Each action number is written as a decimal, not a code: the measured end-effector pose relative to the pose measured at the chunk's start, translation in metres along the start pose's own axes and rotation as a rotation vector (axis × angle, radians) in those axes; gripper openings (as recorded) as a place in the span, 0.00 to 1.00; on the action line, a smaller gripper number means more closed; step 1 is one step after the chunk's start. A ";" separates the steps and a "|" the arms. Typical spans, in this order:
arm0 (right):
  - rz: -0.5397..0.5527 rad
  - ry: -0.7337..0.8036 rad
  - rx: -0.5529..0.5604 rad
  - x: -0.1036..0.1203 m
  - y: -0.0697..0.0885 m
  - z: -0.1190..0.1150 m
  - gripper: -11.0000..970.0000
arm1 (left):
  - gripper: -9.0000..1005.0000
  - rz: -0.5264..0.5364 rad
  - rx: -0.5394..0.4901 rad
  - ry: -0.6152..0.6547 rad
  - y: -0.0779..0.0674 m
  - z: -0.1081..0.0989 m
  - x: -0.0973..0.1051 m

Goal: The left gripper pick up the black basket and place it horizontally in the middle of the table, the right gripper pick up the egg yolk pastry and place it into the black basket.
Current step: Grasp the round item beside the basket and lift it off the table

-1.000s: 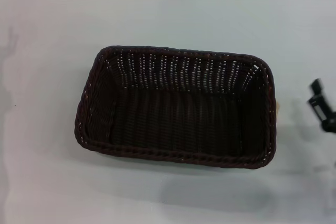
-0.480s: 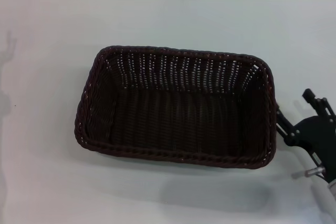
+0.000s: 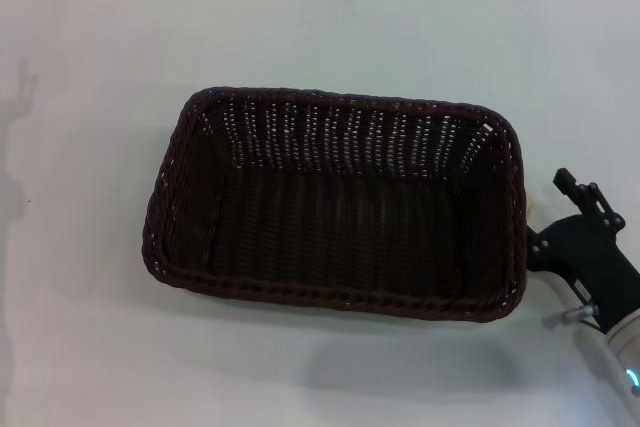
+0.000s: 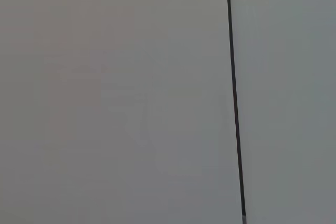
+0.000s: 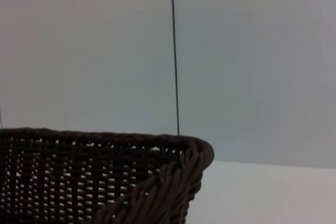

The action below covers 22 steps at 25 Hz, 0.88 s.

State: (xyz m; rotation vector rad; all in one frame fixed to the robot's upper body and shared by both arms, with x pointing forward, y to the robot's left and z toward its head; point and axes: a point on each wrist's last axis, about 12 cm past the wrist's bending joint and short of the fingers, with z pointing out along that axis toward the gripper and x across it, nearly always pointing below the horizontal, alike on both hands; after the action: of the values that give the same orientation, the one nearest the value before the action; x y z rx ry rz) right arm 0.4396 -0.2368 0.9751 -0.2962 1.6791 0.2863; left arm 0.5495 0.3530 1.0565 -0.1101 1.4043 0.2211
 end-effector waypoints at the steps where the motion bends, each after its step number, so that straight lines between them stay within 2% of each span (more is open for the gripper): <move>1: 0.001 0.008 0.003 0.000 0.000 0.002 0.85 | 0.83 0.000 0.000 0.000 0.000 0.000 0.000; 5: 0.012 0.025 0.030 0.001 -0.003 0.005 0.85 | 0.83 0.001 0.003 -0.001 0.000 0.000 0.000; 7: 0.024 0.019 0.060 0.001 -0.006 0.005 0.69 | 0.83 0.001 0.003 -0.001 0.000 0.001 0.000; 16: 0.021 0.012 0.092 0.001 -0.011 0.003 0.45 | 0.83 0.010 0.016 0.001 -0.002 0.001 0.000; 22: 0.017 0.009 0.090 0.000 -0.012 0.005 0.19 | 0.83 0.014 0.016 0.002 -0.002 0.001 0.000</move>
State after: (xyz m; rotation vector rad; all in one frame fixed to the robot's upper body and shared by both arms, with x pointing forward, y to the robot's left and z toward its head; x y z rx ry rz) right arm 0.4480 -0.2459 0.9747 -0.2158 1.6991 0.2217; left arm 0.5511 0.3512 1.0564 -0.0875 1.4087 0.2213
